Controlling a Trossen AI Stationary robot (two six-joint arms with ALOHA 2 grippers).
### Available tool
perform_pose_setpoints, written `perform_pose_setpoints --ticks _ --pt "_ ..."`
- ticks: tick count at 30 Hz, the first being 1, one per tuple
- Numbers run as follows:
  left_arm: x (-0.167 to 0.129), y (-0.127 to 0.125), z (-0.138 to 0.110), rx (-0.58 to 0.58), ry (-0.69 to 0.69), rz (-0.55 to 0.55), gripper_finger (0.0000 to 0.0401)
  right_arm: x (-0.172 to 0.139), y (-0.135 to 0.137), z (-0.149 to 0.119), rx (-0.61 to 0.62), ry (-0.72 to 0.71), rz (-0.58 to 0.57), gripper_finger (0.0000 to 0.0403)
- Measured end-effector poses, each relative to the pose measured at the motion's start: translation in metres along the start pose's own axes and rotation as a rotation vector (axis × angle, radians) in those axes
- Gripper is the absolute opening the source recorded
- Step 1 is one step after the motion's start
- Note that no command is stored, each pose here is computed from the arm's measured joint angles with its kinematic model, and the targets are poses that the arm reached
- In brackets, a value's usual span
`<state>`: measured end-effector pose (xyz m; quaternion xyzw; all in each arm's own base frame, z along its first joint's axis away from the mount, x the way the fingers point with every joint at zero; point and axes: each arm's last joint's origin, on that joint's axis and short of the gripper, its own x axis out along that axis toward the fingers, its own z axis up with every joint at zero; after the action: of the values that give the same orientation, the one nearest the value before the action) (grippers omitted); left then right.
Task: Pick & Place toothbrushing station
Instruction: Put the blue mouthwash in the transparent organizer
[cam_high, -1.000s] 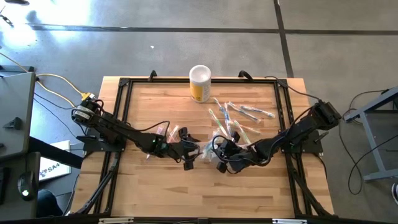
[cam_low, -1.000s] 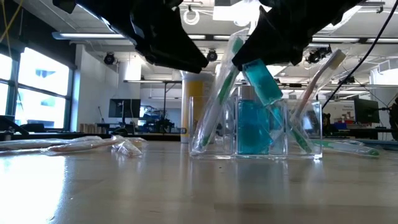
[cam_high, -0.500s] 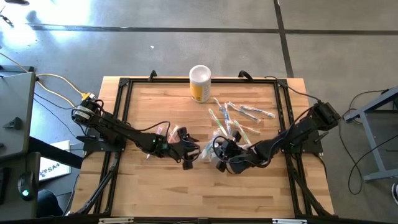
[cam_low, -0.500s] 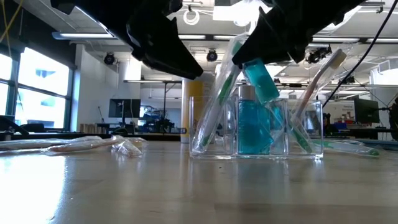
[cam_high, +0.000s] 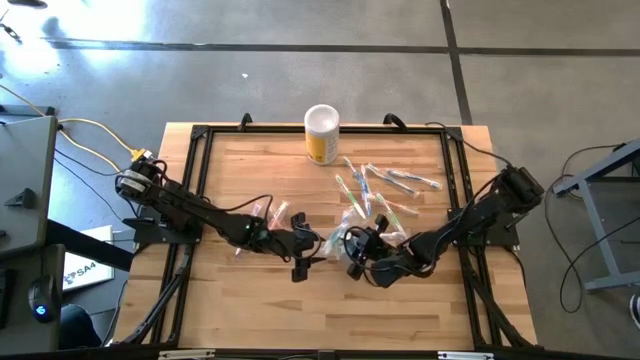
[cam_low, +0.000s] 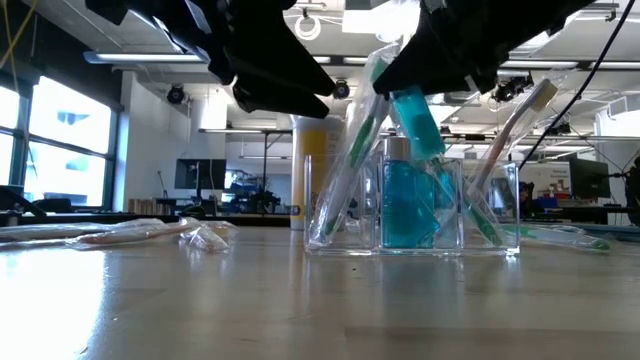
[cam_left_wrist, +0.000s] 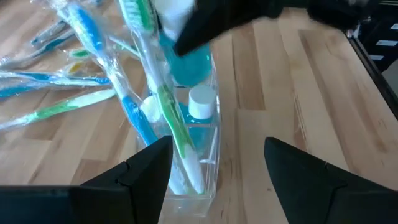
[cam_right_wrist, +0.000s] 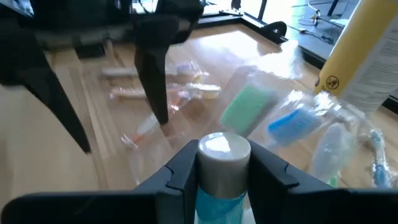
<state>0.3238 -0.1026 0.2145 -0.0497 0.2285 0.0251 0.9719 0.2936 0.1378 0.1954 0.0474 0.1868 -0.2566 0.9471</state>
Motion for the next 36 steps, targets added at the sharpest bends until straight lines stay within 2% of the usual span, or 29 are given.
perform_pose_setpoints --ticks 8,17,25,36 --pt "0.003 0.0 -0.004 -0.004 0.015 0.006 0.0248 0.007 0.008 -0.011 -0.008 -0.013 -0.009 0.0095" --pt "0.03 -0.001 -0.027 -0.004 0.05 0.033 0.0248 -0.002 0.014 -0.014 0.021 -0.039 0.0 0.0095" --pt "0.032 0.004 -0.026 -0.014 0.048 0.038 0.0248 -0.004 0.012 -0.021 0.036 -0.007 -0.032 0.0095" --pt "0.032 0.003 -0.025 -0.024 0.042 0.029 0.0248 0.008 0.017 -0.044 0.055 0.033 -0.048 0.0095"
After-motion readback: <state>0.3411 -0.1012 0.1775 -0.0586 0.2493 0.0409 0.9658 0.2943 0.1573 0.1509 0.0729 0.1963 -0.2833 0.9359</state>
